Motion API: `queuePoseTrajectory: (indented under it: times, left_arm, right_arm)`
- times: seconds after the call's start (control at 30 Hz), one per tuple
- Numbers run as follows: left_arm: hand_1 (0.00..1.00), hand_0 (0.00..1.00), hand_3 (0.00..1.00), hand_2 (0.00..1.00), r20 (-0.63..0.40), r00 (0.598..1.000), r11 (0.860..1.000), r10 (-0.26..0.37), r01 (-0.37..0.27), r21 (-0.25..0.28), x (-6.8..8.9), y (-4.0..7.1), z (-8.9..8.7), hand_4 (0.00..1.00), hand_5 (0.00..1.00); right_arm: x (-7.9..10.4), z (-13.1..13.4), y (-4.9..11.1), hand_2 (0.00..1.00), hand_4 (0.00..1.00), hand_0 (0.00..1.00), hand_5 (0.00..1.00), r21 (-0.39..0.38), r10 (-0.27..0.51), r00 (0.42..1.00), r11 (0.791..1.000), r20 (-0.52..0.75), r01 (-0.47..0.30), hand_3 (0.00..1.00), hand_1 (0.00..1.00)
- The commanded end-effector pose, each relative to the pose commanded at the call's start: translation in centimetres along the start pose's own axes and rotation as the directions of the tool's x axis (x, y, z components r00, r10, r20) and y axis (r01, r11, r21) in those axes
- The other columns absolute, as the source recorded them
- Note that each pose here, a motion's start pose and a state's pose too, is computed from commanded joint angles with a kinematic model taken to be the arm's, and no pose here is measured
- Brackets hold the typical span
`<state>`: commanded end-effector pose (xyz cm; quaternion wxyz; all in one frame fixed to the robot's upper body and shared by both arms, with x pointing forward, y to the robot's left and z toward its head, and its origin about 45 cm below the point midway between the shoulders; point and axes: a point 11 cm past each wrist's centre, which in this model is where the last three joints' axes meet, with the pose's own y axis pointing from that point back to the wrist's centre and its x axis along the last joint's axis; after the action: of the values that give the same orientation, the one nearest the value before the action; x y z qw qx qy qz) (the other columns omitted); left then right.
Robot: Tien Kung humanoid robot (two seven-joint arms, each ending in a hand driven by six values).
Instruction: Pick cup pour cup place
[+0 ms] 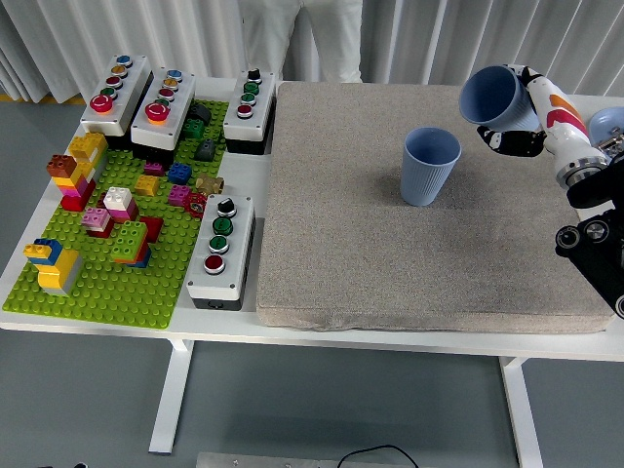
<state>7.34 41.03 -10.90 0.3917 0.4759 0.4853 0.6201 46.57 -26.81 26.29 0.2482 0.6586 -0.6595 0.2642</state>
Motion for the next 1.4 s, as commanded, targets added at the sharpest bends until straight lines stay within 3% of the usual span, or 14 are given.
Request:
queuePoseTrajectory:
  times: [0.1,0.2,0.43,0.63,0.83,1.2,1.4]
  left_arm:
    - [0.801,0.74,0.667,0.832,0.0,1.0,1.0,-0.002,0.002,0.004,-0.1,0.0,-0.3,0.51,0.886]
    - [0.801,0.74,0.667,0.832,0.003,1.0,1.0,-0.005,0.005,0.004,-0.2,-0.1,-0.3,0.51,0.886]
    - [0.801,0.74,0.667,0.832,0.011,1.0,1.0,-0.008,0.008,0.002,-0.4,0.0,-0.2,0.512,0.889]
    - [0.801,0.74,0.667,0.832,0.019,1.0,1.0,-0.014,0.014,0.0,-0.7,0.0,0.0,0.512,0.889]
    - [0.801,0.741,0.667,0.831,0.025,1.0,1.0,-0.017,0.017,-0.002,-0.9,0.0,0.1,0.513,0.889]
    - [0.802,0.74,0.669,0.833,0.03,0.999,1.0,-0.022,0.022,-0.008,-1.1,0.0,0.4,0.513,0.89]
    - [0.802,0.741,0.67,0.833,0.036,0.999,1.0,-0.022,0.022,-0.008,-1.1,0.1,0.5,0.513,0.89]
  right_arm:
    - [0.3,2.3,0.1,0.617,0.609,0.885,0.002,-0.133,-0.033,0.983,0.989,0.18,0.058,0.621,0.723]
    - [1.0,3.7,0.3,0.617,0.609,0.885,0.002,-0.194,-0.031,0.939,0.975,0.342,0.103,0.621,0.723]
    - [0.5,6.3,1.2,0.618,0.61,0.864,0.002,-0.199,-0.052,0.751,0.95,0.658,0.24,0.62,0.716]
    - [-0.9,6.5,1.8,0.61,0.611,0.85,0.002,-0.133,-0.036,0.584,0.961,0.811,0.244,0.615,0.713]
    - [-1.5,7.5,1.9,0.612,0.609,0.86,0.002,-0.144,-0.019,0.595,0.963,0.804,0.226,0.617,0.722]
    - [-0.9,8.9,2.0,0.607,0.609,0.872,0.002,-0.179,0.017,0.647,0.966,0.762,0.185,0.614,0.724]
    - [-2.0,9.5,2.3,0.609,0.609,0.868,0.002,-0.163,0.007,0.662,0.971,0.75,0.174,0.614,0.722]
